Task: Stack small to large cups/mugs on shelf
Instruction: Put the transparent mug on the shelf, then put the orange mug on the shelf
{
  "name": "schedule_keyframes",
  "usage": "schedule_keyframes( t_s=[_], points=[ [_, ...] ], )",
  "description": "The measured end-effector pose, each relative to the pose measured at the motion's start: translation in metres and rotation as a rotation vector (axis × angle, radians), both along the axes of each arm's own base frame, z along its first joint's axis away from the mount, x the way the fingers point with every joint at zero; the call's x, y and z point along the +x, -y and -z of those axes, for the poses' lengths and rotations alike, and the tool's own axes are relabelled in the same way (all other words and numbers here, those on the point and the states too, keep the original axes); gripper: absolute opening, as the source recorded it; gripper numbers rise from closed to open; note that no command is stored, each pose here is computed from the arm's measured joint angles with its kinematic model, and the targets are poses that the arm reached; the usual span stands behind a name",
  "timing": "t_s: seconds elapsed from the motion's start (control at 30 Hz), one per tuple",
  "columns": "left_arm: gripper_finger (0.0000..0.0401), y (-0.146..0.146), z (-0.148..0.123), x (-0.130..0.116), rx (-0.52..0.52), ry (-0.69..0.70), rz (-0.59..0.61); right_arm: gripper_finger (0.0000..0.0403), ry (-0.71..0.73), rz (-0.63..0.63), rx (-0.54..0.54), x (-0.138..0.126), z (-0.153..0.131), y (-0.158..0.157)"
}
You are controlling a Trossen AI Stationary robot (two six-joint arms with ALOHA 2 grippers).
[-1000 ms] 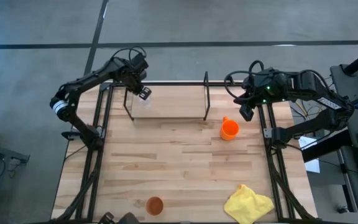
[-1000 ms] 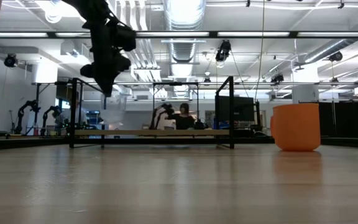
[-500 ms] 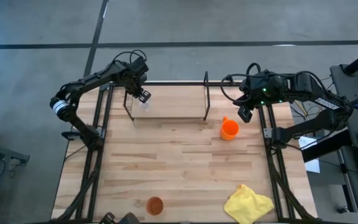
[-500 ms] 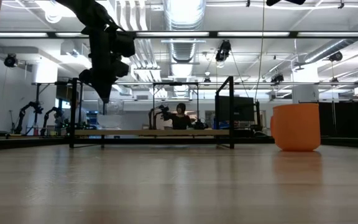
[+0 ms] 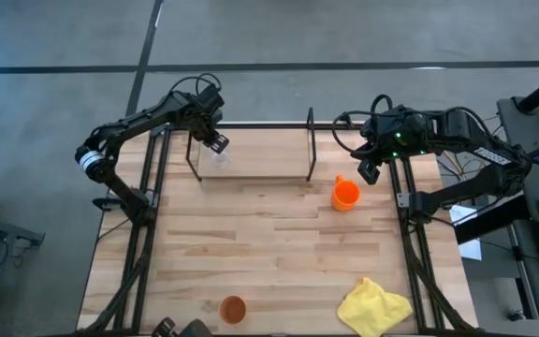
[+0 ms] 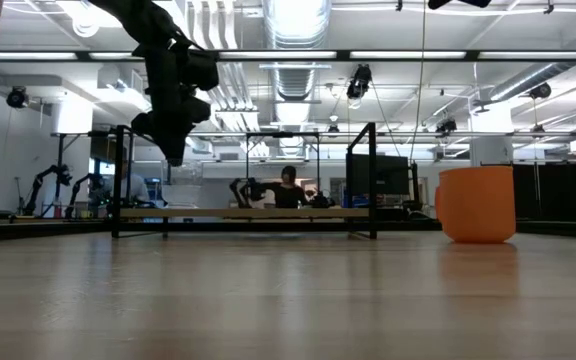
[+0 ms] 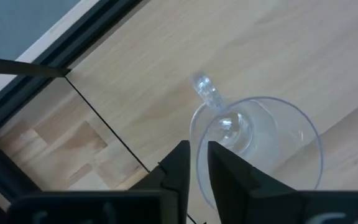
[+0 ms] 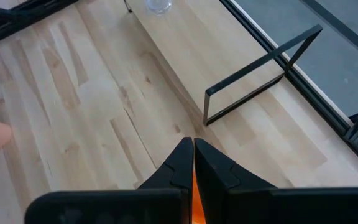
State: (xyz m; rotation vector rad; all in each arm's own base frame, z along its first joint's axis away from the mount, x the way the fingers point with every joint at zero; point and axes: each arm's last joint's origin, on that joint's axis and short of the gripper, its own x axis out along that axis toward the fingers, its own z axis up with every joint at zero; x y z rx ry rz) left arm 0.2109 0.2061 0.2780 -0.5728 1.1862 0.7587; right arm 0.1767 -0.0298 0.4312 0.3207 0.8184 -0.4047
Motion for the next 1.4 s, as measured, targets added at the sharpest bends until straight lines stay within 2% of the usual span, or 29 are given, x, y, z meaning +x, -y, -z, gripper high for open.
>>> schedule_keyframes(
  t_s=[0.13,0.27,0.37,0.57,0.73,0.83,1.03,1.2,1.4],
  points=[
    [0.0060,-0.001,-0.005,0.001,0.011,0.011,-0.001,0.0008,-0.029,-0.003,0.009,0.003,0.003,0.000],
    [0.0061,-0.001,-0.018,0.002,0.044,0.045,0.000,0.0009,-0.126,-0.014,0.042,0.008,0.012,0.000],
    [0.0061,0.000,-0.036,0.000,0.086,0.090,0.000,0.0012,-0.240,-0.039,0.043,0.016,0.023,0.002],
    [0.0061,0.014,-0.081,-0.012,0.163,0.243,0.023,0.0013,-0.466,-0.180,0.007,0.033,0.044,0.005],
    [0.0061,0.031,-0.109,-0.029,0.255,0.318,0.050,0.0013,-0.540,-0.102,0.054,0.053,0.060,0.015],
    [0.0061,0.040,-0.121,-0.039,0.304,0.363,0.053,0.0013,-0.584,-0.103,0.064,0.065,0.070,0.017],
    [0.0061,0.051,-0.132,-0.050,0.342,0.397,0.056,0.0013,-0.653,-0.092,0.091,0.081,0.086,0.020],
    [0.0061,0.058,-0.138,-0.058,0.392,0.391,0.117,0.0013,-0.695,-0.105,0.134,0.094,0.099,0.020],
    [0.0061,0.062,-0.140,-0.061,0.404,0.399,0.119,0.0013,-0.693,-0.133,0.148,0.095,0.100,0.012]
  ],
)
